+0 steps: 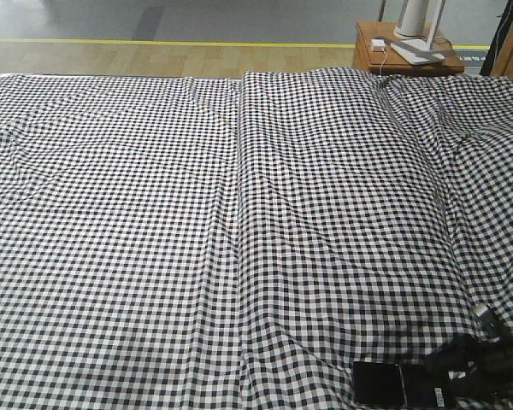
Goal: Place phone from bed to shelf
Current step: 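Close the right gripper on the black phone's edge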
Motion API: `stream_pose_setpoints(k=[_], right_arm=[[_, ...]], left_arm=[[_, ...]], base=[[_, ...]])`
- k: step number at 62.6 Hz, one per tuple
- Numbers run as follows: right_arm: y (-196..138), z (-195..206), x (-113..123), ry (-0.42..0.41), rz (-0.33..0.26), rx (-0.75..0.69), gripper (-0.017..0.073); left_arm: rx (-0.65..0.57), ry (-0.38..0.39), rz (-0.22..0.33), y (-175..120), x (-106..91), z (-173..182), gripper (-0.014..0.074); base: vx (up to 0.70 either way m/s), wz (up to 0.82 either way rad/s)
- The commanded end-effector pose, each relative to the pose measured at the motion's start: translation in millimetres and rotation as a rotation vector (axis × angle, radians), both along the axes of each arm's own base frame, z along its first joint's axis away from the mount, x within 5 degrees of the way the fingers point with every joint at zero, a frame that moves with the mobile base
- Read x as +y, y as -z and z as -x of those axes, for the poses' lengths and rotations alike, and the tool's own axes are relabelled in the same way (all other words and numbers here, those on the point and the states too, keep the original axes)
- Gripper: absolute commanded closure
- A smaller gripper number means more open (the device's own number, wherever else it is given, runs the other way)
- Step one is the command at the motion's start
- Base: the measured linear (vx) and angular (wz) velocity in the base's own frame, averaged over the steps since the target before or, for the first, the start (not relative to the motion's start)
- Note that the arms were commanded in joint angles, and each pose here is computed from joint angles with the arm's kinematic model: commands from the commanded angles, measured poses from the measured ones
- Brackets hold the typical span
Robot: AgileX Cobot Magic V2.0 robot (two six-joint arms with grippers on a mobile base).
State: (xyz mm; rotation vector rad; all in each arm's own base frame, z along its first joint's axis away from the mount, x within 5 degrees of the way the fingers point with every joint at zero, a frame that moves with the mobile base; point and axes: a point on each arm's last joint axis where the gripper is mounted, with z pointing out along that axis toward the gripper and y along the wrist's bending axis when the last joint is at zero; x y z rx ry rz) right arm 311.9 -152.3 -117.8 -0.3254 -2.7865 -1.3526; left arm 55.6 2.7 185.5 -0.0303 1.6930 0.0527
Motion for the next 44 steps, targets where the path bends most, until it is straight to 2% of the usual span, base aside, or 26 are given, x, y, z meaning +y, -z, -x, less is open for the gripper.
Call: stream_pose_setpoints(k=[1, 12, 21, 28, 31, 44], right_arm=[[-18.8, -9.7, -4.3, 0.006, -0.048, -0.061, -0.0018], [-16.5, -10.1, 2.5, 0.038, -0.133, -0.082, -0.0018], [-17.8, -12.1, 4.1, 0.065, -0.165, -0.096, -0.0018], [-22.9, -14.7, 7.5, 0.076, -0.224, -0.12, -0.0018], [-23.0, -16.4, 9.6, 0.076, -0.224, -0.123, -0.0018], [-23.0, -27.5, 39.1, -0.025, -0.227, -0.13, -0.0018]], left_arm=[[-0.071, -0.003, 0.005, -4.4, 0.2, -0.2, 0.0592], [-0.071, -0.003, 0.005, -4.4, 0.2, -0.2, 0.0592], [-0.071, -0.003, 0.005, -4.4, 0.2, -0.2, 0.0592], [-0.071, -0.003, 0.005, -4.4, 0.2, -0.2, 0.0592], [-0.071, -0.003, 0.005, -4.4, 0.2, -0.2, 0.0592], [-0.071, -0.003, 0.005, -4.4, 0.2, -0.2, 0.0592]], base=[[0.0, 0.0], [0.0, 0.0], [0.0, 0.0], [0.0, 0.0], [0.0, 0.0], [0.0, 0.0]])
